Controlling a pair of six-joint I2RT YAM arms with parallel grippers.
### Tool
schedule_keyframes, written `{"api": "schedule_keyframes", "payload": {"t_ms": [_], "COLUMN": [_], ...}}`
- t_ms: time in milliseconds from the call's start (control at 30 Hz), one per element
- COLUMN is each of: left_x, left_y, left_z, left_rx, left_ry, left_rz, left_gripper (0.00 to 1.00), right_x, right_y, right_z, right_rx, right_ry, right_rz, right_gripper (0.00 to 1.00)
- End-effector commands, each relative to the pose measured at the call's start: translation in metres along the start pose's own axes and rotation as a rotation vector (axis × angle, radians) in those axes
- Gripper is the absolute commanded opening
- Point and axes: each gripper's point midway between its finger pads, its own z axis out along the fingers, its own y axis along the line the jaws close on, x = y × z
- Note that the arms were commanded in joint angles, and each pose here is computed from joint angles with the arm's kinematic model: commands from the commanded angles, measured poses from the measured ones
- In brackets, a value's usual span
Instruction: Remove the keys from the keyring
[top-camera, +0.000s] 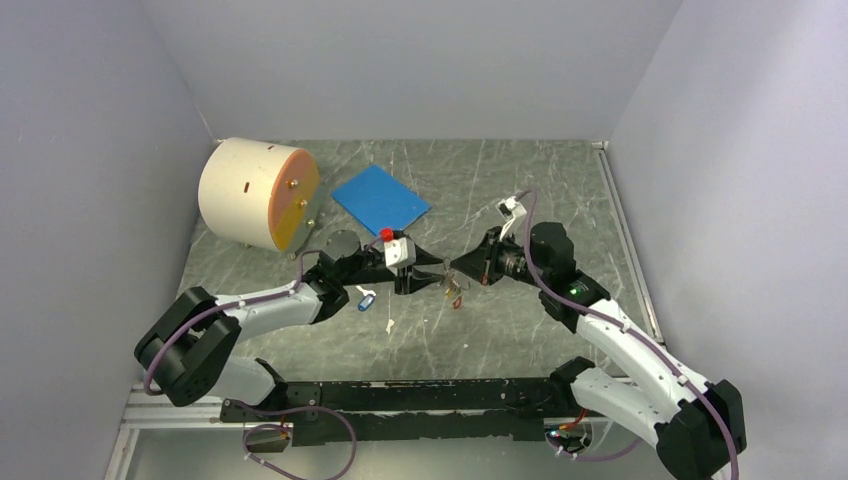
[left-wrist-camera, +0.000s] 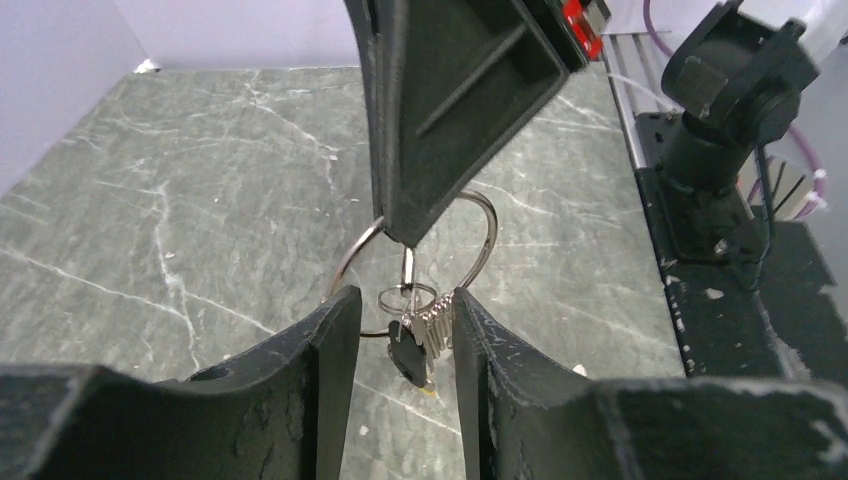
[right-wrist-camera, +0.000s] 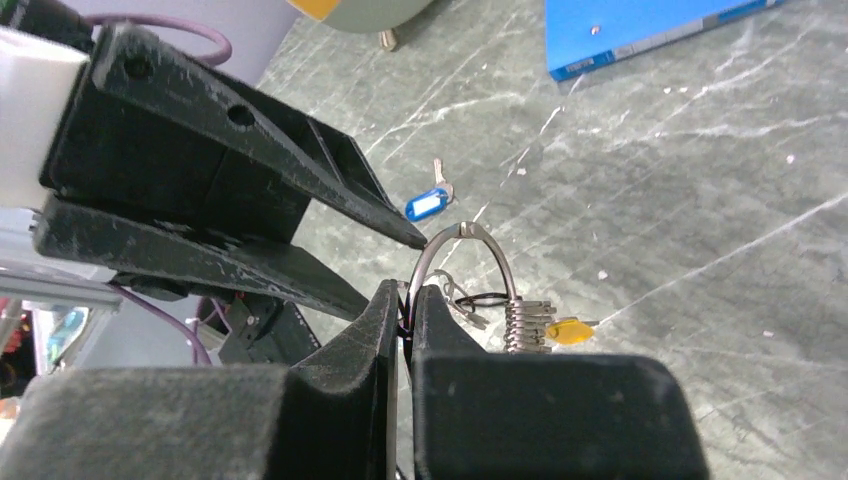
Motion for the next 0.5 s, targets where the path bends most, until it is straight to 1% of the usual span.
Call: {"api": "schedule_keyframes", "payload": {"t_ms": [0, 133, 233, 367, 467], "left_x": [-0.027, -0.039, -0.047, -0.057, -0.063], "left_y": [0.005, 0.0, 0.0, -0.002, -0.006], "left_z": [0.001, 0.002, 0.0, -0.003, -0.006], "left_rx": [0.017, 0.051, 0.031, 0.006, -0.004], "left_ry": [-0.002, -0.005, -0.034, -0.056, -0.039], "left_rz": [-0.128, -0.226, -0.283, -0.391, -0.489], "left_gripper": [0.45, 0.47, 0.47, 0.46, 0.44], "right_x": [-0.028, -0.03, -0.031, -0.033, -0.032], "right_y": [0.023, 0.029, 0.035, 0.04, 0.044], "right_z": [-0.008, -0.011, -0.015, -0.021, -0.024], "right_rx": [-0.136, -0.192, -0.233, -0.271, -0.3], "right_ry": [-0.149, -0.2, -0.233, -0.287, -0.31], "right_rz": [-0.185, -0.25, -0.29, -0.352, -0.39], "right_gripper": [0.0, 0.0, 0.0, 0.0, 0.0]}}
